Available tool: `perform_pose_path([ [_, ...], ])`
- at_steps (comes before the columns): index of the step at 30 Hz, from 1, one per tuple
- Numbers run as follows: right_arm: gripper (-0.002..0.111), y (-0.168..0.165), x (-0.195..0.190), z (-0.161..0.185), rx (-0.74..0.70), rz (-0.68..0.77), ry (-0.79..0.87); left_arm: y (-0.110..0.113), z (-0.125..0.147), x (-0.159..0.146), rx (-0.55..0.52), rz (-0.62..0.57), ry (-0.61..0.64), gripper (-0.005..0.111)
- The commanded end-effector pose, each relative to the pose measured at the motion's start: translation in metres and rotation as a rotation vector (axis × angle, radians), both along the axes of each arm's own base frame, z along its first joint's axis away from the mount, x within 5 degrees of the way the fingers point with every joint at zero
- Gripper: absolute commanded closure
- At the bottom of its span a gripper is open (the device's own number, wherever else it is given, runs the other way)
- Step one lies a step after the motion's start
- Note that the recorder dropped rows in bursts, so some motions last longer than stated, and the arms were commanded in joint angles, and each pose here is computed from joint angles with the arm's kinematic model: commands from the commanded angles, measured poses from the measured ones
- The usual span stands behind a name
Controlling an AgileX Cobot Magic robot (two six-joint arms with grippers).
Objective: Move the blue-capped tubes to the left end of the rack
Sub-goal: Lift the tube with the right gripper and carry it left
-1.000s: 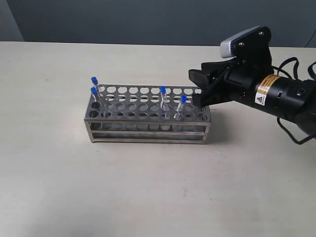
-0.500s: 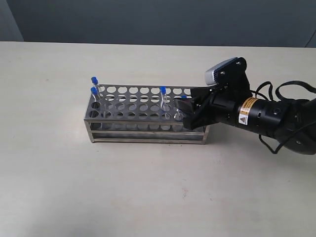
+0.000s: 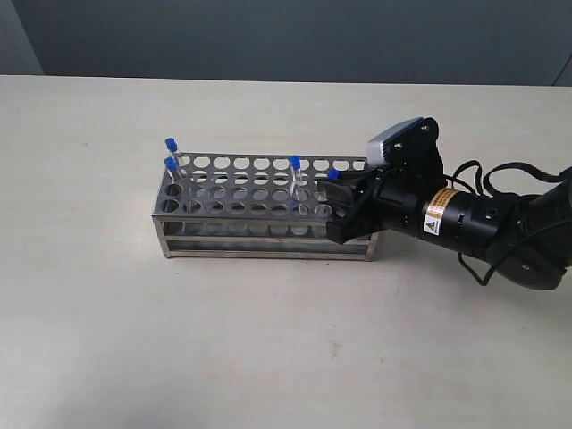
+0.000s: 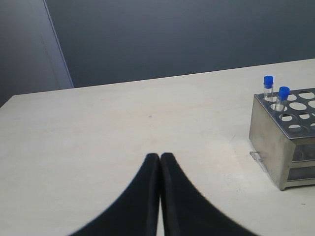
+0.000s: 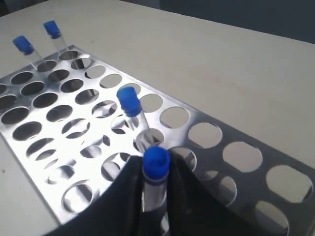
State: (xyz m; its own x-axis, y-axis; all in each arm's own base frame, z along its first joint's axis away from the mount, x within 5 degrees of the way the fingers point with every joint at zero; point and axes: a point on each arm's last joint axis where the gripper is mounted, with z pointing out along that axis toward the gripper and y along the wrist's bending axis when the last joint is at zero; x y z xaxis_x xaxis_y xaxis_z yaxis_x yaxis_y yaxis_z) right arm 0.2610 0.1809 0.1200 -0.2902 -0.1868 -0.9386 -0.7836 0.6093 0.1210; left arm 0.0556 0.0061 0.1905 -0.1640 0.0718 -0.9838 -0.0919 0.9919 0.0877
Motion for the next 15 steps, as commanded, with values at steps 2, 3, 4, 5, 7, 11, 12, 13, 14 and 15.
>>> perform_pose_path([
  [2, 0.108, 0.0, -0.002, 0.003, 0.005, 0.034, -0.027, 0.0, 0.002, 0.0, 0.0, -0.004, -0.014, 0.106],
  [3, 0.108, 0.0, -0.002, 0.006, -0.002, 0.033, -0.031, 0.0, 0.002, 0.0, 0.0, -0.004, -0.014, 0.106],
  [4, 0.108, -0.001, -0.002, 0.01, -0.01, 0.029, -0.038, 0.0, 0.002, 0.0, 0.0, -0.004, -0.014, 0.106],
  [5, 0.108, -0.001, -0.003, 0.015, -0.014, 0.027, -0.05, 0.0, 0.002, 0.0, 0.0, -0.004, -0.014, 0.106],
  [7, 0.108, -0.003, -0.003, 0.029, -0.013, 0.021, -0.081, 0.0, 0.002, 0.0, 0.0, -0.004, -0.014, 0.106],
  [11, 0.108, -0.005, -0.007, 0.065, 0.029, 0.015, -0.183, 0.0, 0.002, 0.0, 0.0, -0.004, -0.014, 0.106],
  [12, 0.108, -0.005, -0.008, 0.075, 0.039, 0.023, -0.217, 0.0, 0.002, 0.0, 0.0, -0.004, -0.014, 0.106],
  [13, 0.108, -0.005, -0.009, 0.083, 0.038, 0.037, -0.246, 0.0, 0.002, 0.0, 0.0, -0.004, -0.014, 0.106],
  [14, 0.108, -0.003, -0.009, 0.092, 0.042, 0.049, -0.261, 0.0, 0.002, 0.0, 0.0, -0.004, -0.014, 0.106],
  [15, 0.108, 0.001, -0.01, 0.1, 0.044, 0.06, -0.269, 0.0, 0.002, 0.0, 0.0, -0.004, -0.014, 0.106],
])
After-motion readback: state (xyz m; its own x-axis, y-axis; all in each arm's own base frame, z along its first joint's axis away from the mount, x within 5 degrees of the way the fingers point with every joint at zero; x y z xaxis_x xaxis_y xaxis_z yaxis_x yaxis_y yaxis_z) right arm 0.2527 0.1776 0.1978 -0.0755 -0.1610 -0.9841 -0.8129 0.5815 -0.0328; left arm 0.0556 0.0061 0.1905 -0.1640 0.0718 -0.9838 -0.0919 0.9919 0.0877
